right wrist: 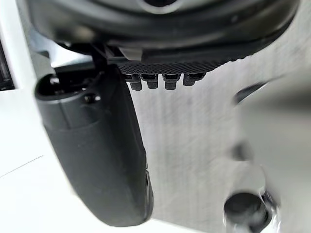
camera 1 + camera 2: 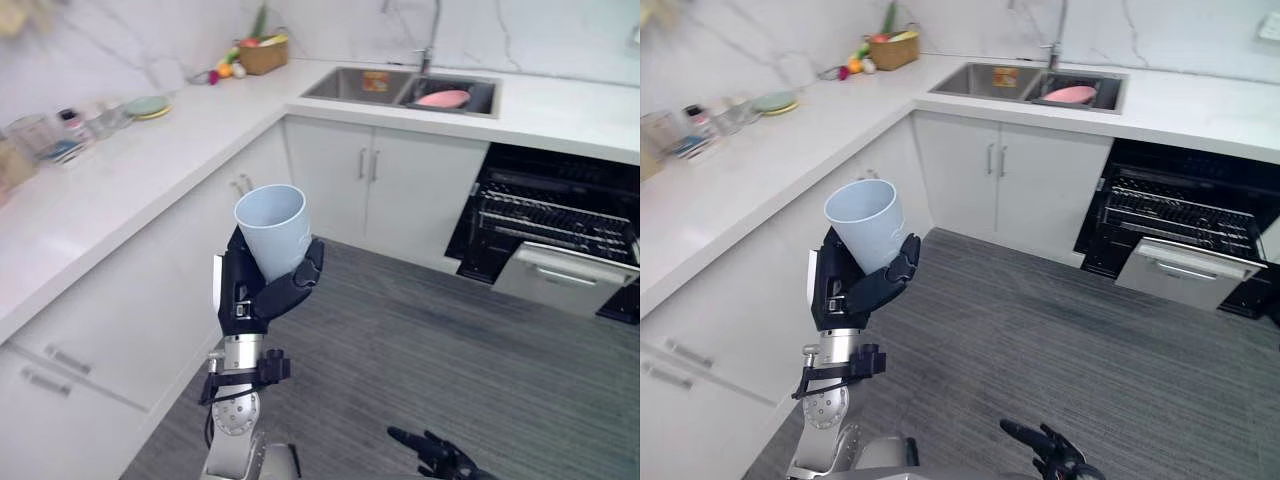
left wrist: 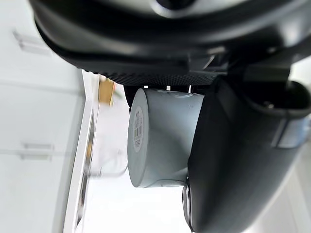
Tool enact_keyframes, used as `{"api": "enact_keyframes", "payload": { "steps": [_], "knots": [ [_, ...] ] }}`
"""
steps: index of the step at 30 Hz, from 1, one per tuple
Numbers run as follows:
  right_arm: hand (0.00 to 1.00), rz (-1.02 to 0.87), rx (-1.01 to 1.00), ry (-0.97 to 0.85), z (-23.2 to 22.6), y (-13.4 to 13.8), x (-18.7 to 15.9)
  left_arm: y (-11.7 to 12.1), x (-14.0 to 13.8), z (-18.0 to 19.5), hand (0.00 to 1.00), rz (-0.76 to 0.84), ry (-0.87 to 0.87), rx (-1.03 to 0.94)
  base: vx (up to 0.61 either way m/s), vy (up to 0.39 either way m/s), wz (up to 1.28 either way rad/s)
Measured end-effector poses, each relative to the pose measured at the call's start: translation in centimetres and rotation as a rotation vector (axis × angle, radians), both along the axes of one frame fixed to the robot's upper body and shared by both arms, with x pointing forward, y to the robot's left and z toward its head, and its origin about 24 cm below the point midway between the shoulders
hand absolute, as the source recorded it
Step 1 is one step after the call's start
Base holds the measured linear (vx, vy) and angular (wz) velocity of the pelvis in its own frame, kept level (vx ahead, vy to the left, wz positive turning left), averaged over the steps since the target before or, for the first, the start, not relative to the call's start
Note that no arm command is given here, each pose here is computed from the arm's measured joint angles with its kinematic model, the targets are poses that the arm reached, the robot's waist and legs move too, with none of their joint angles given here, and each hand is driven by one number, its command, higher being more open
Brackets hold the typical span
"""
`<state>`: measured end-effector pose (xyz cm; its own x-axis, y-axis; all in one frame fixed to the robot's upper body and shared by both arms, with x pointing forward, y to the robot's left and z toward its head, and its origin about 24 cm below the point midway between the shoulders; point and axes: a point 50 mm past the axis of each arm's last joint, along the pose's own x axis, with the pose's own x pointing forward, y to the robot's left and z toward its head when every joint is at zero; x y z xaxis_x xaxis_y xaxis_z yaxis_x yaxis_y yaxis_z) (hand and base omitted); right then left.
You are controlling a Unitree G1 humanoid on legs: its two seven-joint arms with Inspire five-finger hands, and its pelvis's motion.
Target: Walk over to the sink, pick up the cup, carry it to the dishwasher, place the cup inside the dishwasher, then close the dishwasher door
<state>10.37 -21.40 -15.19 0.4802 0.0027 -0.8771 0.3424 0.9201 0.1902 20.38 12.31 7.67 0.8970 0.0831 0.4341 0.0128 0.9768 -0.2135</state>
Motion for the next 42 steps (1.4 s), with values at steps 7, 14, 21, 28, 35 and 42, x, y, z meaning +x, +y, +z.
{"api": "enact_keyframes", "payload": {
  "steps": [7, 14, 21, 28, 35, 42],
  "knots": [
    [1.0, -0.111, 0.001, 0.031, -0.8, 2.0, -2.0, -0.2, 0.4, 0.2, 0.0, -0.015, -0.011, 0.098, 0.58, 0.252, -1.1],
    [1.0, -0.211, -0.089, -0.004, -0.5, 0.6, -4.5, -2.7, 2.0, 3.8, 0.0, -0.18, -0.197, 0.204, 0.47, 0.148, -0.7],
    [1.0, -0.108, -0.205, -0.006, 0.6, -0.3, -6.3, -3.2, 1.7, 4.5, 0.0, -0.147, -0.2, 0.112, 0.6, -0.051, -0.42],
    [1.0, -0.116, -0.325, -0.129, 2.2, 0.6, -0.8, -3.6, 1.4, 4.7, 0.0, -0.111, -0.237, 0.14, 0.23, -0.092, 0.0],
    [1.0, -0.332, -0.47, -0.315, 6.1, -0.8, 3.9, -2.5, -0.5, 2.7, 0.0, -0.026, -0.185, 0.11, 0.37, -0.054, -0.21],
    [1.0, -0.414, -0.536, -0.341, 7.1, -1.9, 6.3, -2.6, -0.7, 0.3, 0.0, -0.01, -0.07, 0.123, 0.38, 0.111, -0.9]
  ]
}}
